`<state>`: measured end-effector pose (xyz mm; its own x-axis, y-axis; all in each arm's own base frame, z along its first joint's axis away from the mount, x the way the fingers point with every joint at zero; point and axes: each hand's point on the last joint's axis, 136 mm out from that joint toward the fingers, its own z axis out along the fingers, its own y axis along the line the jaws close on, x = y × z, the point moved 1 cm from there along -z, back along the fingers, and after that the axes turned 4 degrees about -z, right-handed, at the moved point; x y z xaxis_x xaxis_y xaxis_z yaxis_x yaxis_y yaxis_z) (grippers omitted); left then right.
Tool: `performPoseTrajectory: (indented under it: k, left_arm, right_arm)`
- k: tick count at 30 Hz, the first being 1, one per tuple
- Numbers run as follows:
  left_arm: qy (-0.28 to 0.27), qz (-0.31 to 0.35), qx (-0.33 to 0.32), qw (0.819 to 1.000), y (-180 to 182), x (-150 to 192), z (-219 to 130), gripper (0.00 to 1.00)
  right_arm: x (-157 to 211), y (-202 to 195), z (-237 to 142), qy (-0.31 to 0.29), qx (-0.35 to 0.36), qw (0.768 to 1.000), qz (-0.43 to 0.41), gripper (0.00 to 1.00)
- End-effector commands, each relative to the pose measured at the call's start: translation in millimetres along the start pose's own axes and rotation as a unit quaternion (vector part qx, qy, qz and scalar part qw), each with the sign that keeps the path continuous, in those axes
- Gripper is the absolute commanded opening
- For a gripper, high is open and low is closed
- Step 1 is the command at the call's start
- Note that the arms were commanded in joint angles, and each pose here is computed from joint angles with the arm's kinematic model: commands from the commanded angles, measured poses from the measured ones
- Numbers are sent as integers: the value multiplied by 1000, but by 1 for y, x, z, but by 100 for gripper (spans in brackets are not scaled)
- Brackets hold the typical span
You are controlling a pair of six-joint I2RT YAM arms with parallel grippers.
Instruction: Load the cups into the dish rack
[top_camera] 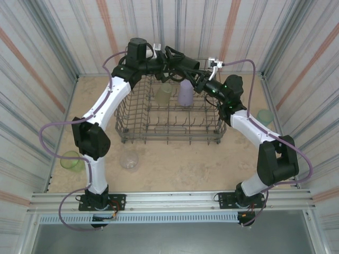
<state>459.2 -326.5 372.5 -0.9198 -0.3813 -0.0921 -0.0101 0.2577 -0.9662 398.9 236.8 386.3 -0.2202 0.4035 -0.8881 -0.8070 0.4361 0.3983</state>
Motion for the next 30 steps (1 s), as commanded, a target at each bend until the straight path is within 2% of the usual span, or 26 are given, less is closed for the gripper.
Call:
performPoseTrajectory:
  k: [1,8,11,14,18,23,30]
  left_arm:
    - [7,-3,10,1000,-4,5,1,99]
    - [7,-7,24,1000,-6,8,2,99]
    - [8,-6,28,1000,-7,9,4,92]
    - [9,-3,33,999,-7,9,6,74]
    - [4,-2,35,999,-5,6,8,58]
    - [4,1,41,999,-6,5,11,44]
    - [-5,12,43,999,-7,3,11,9]
  right_arm:
    - [-38,29,1,-66,-37,995,-61,0]
    - [-32,21,1,-65,-25,996,-57,0]
    - [-31,20,1,-65,-23,996,-55,0]
    - [-32,20,2,-66,-24,996,-56,0]
    - [-33,20,2,-66,-24,996,-55,0]
    - [-32,20,3,-65,-25,996,-54,0]
    - [-31,15,2,-62,-13,997,-48,0]
